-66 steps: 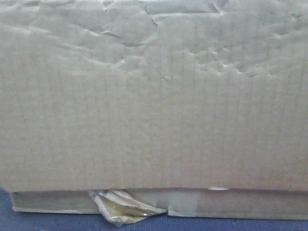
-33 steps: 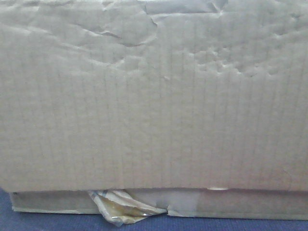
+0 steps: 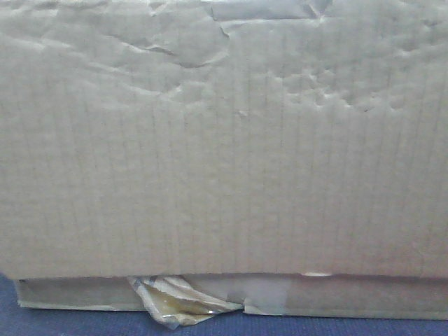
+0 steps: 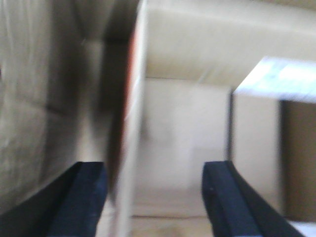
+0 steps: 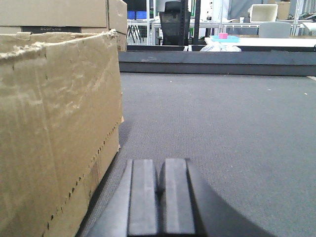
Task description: Stack two boxes on right shelf middle
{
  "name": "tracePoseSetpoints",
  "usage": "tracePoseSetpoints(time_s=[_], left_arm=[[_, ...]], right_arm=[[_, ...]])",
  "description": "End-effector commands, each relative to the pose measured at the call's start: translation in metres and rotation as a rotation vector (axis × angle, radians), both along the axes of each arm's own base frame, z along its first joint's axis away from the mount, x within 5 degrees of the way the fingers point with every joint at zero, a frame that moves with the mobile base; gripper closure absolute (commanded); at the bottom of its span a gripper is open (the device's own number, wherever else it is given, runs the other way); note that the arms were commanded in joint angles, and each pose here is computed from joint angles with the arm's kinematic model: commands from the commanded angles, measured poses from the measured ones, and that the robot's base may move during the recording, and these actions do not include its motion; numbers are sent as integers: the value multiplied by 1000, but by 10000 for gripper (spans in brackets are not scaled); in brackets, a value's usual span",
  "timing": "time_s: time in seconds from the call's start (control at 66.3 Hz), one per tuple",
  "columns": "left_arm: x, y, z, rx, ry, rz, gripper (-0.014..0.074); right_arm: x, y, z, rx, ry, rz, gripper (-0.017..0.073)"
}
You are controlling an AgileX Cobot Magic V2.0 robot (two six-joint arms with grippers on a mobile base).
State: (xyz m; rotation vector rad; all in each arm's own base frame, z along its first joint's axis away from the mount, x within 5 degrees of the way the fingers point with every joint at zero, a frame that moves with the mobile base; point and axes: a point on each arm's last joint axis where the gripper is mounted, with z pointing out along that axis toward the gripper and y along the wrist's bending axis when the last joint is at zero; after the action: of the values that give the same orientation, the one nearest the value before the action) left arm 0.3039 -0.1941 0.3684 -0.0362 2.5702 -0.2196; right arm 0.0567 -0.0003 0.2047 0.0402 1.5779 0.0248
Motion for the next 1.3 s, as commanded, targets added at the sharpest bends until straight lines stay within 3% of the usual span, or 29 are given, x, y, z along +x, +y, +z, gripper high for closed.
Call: tracePoseSetpoints(time_s=[0.0, 0.09, 0.226, 0.271, 0.347, 0.392, 0.528, 0.633, 0.814, 1.026, 1.282], left_arm=[[-3, -1, 24, -32, -47, -12, 232], [-7, 4, 47, -19, -87, -32, 232], [-7, 19, 77, 46, -205, -8, 232], [-6, 24, 80, 72, -225, -1, 232], [-4, 33, 80, 67, -219, 21, 232], [-3, 37, 78, 57, -200, 25, 232], [1, 57, 57, 96, -126, 56, 234], [0, 67, 36, 65, -23, 75, 234], [-6, 62, 5, 75, 89, 54, 234], [-14, 49, -10, 99, 133, 7, 234], [-18, 50, -31, 137, 198, 3, 234]], right_arm=[[0, 0, 2, 3, -21, -5, 722], [0, 0, 2, 3, -21, -5, 722], [0, 0, 2, 3, -21, -5, 722], [0, 0, 2, 3, -21, -5, 722], [0, 0, 2, 3, -21, -5, 722], [0, 0, 2, 3, -21, -5, 722], [0, 0, 2, 3, -21, -5, 722], [0, 0, 2, 3, -21, -5, 722], [0, 0, 2, 3, -21, -5, 722], [0, 0, 2, 3, -21, -5, 722], [0, 0, 2, 3, -21, -5, 722]])
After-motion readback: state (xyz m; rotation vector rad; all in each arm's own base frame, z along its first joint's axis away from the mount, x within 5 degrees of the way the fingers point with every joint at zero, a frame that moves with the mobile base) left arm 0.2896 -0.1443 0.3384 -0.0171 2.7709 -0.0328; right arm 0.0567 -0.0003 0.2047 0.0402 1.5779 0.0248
